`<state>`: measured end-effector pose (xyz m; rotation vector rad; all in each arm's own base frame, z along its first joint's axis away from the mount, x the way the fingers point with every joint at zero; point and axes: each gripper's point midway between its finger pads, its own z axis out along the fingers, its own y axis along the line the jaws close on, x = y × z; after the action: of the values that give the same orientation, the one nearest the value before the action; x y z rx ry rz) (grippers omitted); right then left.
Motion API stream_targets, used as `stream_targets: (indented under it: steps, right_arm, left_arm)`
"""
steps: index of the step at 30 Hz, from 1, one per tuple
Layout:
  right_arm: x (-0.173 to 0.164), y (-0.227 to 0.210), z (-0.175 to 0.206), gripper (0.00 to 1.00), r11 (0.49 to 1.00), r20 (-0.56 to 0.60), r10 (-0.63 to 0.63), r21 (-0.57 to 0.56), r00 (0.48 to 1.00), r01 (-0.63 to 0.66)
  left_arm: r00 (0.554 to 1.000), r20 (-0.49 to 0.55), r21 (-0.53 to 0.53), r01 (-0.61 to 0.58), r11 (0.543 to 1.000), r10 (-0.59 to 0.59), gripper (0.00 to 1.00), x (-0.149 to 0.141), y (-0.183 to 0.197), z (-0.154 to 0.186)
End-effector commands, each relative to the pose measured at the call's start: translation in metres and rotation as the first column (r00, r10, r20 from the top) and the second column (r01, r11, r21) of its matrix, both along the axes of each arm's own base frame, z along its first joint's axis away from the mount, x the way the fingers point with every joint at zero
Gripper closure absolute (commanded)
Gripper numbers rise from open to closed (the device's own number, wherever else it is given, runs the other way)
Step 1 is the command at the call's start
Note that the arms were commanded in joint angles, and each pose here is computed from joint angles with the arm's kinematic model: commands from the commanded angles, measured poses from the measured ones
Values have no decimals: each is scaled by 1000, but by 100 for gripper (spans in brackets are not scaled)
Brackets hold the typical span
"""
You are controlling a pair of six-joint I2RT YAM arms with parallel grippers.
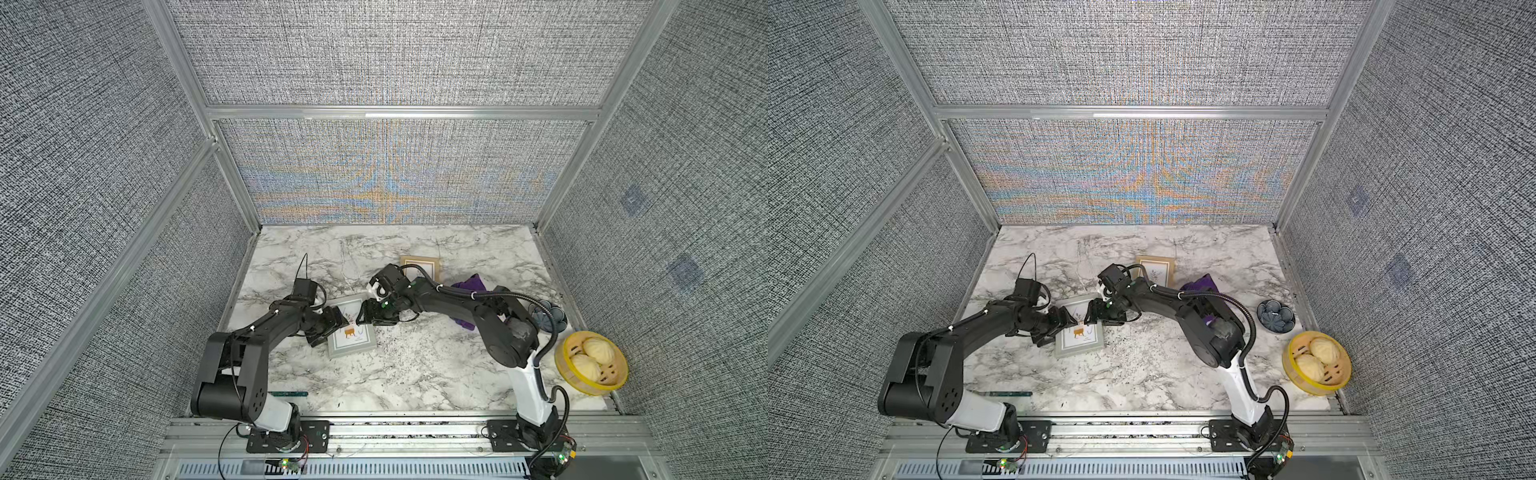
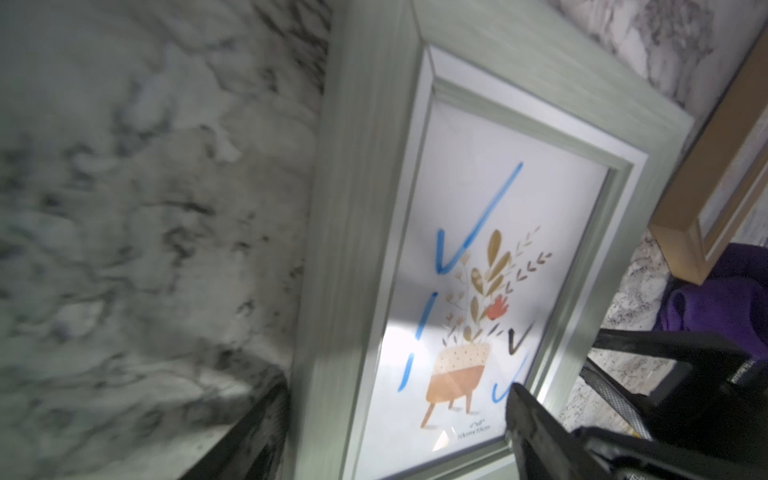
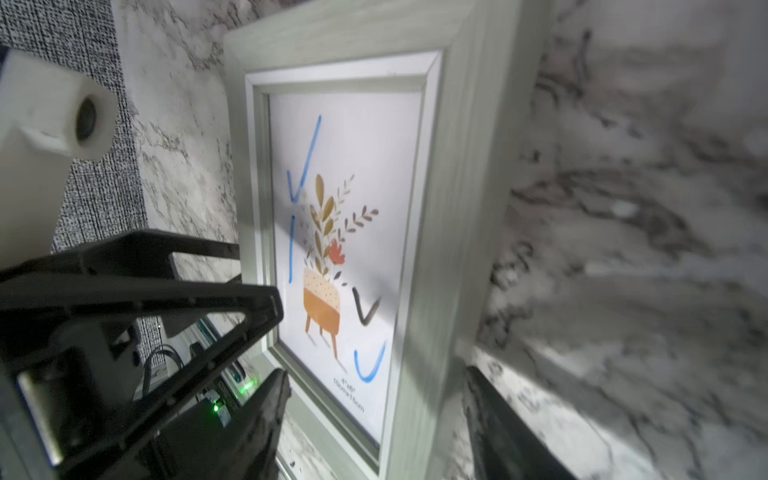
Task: Wipe the picture frame with a cloth
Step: Move the picture frame to the center of the board.
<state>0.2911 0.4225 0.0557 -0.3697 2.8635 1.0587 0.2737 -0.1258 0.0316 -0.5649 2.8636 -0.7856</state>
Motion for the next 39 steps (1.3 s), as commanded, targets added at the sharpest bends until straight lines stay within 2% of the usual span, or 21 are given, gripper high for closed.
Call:
stream_targets:
  steps: [1,12,18,22,26,34,37,39]
  right_arm:
    - [-22,1,19,33,992,-20,83,97,996,-80]
    - [-56,-66,6,33,1000,-63,3,14,998,-2]
    - [-65,-102,-3,33,997,-71,-63,-55,996,59]
    - [-70,-131,-19,33,986,-76,-111,-133,991,100]
    - [-70,-146,-26,33,978,-79,-145,-163,986,131]
    - [-58,-166,-1,33,962,20,-187,-197,982,187]
    - [-51,-183,12,31,944,84,-195,-256,977,210]
    - [-42,-205,21,30,908,152,-207,-339,966,248]
  left_arm:
    - [998,42,-160,57,985,-51,19,2,-38,17]
    - [985,38,-200,173,964,-169,19,-11,-100,14]
    - [977,8,-208,209,955,-212,20,-31,-129,7]
    - [975,-24,-200,213,956,-222,20,-44,-133,1]
    - [973,-57,-195,210,958,-225,20,-59,-131,-5]
    - [973,-68,-192,206,960,-222,20,-70,-125,-1]
    - [970,-64,-126,225,966,-235,20,-69,-116,1]
    - [966,-58,-50,249,967,-251,19,-65,-107,5]
